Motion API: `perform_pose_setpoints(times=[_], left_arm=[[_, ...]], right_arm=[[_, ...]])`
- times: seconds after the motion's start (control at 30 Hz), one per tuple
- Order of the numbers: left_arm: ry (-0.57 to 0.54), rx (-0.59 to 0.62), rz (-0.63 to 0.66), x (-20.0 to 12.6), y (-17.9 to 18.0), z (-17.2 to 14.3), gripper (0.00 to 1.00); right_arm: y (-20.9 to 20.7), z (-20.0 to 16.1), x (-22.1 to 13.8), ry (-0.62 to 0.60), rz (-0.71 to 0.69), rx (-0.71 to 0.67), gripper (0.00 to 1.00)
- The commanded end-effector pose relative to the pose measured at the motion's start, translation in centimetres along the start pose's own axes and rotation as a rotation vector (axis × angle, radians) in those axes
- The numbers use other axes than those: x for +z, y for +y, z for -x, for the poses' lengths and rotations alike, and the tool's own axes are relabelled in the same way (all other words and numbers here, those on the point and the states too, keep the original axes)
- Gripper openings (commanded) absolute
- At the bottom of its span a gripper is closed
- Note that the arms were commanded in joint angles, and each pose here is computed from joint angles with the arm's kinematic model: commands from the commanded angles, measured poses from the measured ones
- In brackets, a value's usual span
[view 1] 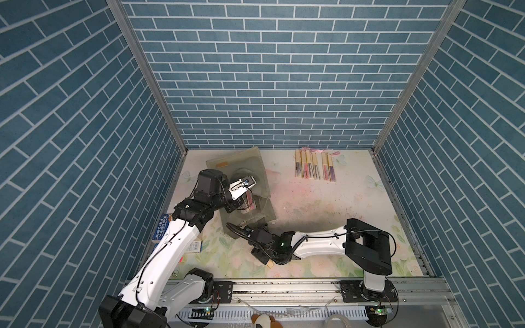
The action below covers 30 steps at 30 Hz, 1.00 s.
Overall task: Take out the folding fans from the tote bags
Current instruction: Move the folding fan to the center of the board.
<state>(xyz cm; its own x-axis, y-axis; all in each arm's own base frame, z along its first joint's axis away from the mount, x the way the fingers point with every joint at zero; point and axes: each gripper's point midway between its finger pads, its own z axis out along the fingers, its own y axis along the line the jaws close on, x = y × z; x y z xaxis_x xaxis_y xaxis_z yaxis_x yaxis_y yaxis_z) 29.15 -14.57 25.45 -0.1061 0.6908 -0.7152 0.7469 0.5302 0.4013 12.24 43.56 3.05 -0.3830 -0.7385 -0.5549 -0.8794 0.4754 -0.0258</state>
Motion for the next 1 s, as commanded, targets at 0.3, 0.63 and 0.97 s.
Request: perform_pose_setpoints(times=[0.3,0.63,0.97], left_arm=[[-0.007,-0.005,0.017,0.2,0.3,0.2,0.0],[-0.008,-0.003,0.018,0.1,0.3,0.2,0.0],[-0.005,-0.002,0.011,0.3,0.1,0.1,0.0]], right_arm=[[0.0,-3.3,0.9,0.142,0.011,-0.014,0.37],[-6.3,-10.0,-3.9,0.247,-0.148,0.064,0.42],[-14.4,-13.1,-7.1,0.265,-0.341,0.202,0.47]])
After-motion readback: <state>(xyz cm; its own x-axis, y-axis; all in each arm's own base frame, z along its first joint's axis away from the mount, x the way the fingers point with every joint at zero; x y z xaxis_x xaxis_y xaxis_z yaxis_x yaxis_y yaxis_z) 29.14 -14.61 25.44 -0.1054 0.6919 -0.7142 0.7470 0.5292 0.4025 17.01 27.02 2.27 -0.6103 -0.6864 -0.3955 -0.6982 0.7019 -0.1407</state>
